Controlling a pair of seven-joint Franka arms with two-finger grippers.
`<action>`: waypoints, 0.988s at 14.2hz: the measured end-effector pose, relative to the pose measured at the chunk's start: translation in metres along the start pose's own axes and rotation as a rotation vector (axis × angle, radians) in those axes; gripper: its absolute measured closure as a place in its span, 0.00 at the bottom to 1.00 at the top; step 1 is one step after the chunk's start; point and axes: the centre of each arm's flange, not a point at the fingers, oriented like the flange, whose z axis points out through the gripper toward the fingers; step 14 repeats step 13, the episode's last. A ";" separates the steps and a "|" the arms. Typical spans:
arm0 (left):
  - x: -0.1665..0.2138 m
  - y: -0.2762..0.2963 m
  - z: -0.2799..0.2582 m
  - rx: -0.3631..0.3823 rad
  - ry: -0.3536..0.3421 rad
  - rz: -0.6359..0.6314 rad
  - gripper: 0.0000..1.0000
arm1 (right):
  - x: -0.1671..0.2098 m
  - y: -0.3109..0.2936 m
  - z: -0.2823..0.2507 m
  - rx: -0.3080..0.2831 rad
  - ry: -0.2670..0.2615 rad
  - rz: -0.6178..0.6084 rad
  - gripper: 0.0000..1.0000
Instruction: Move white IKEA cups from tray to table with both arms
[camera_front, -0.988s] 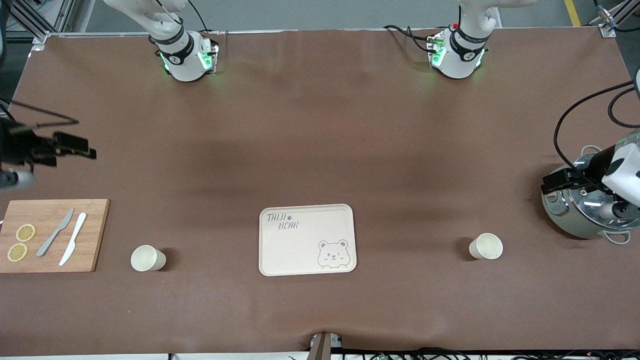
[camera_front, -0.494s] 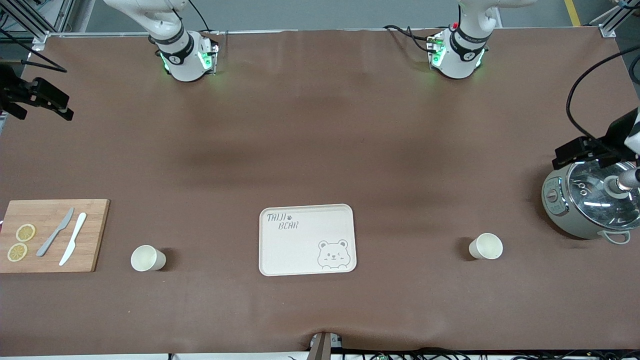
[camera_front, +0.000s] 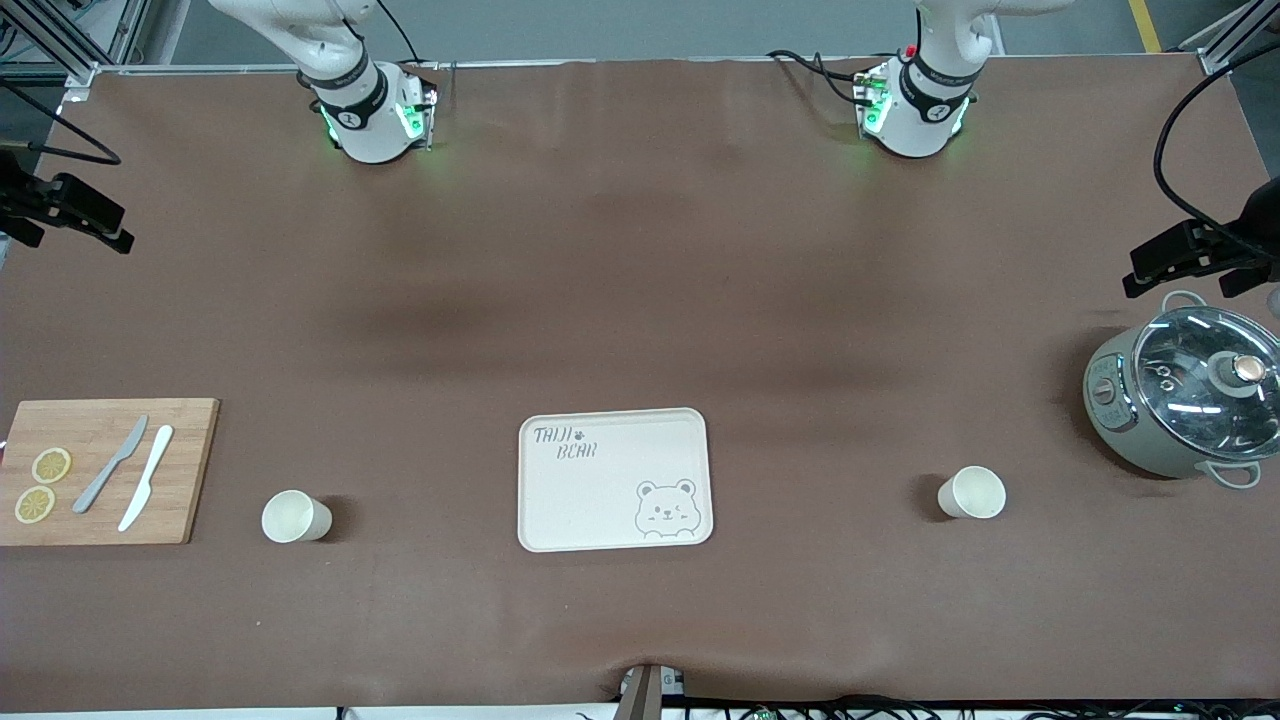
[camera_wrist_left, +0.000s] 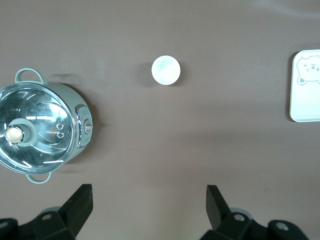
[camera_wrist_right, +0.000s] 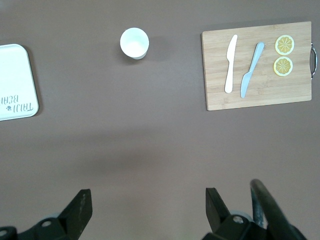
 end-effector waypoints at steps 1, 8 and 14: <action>-0.001 -0.001 -0.001 0.000 0.002 0.001 0.00 | 0.000 0.000 0.000 0.001 0.000 0.001 0.00; -0.001 -0.002 -0.001 0.000 0.000 0.000 0.00 | 0.000 0.007 0.000 0.015 -0.001 0.021 0.00; -0.001 -0.002 -0.001 0.000 0.000 0.000 0.00 | 0.000 0.007 0.000 0.015 -0.001 0.021 0.00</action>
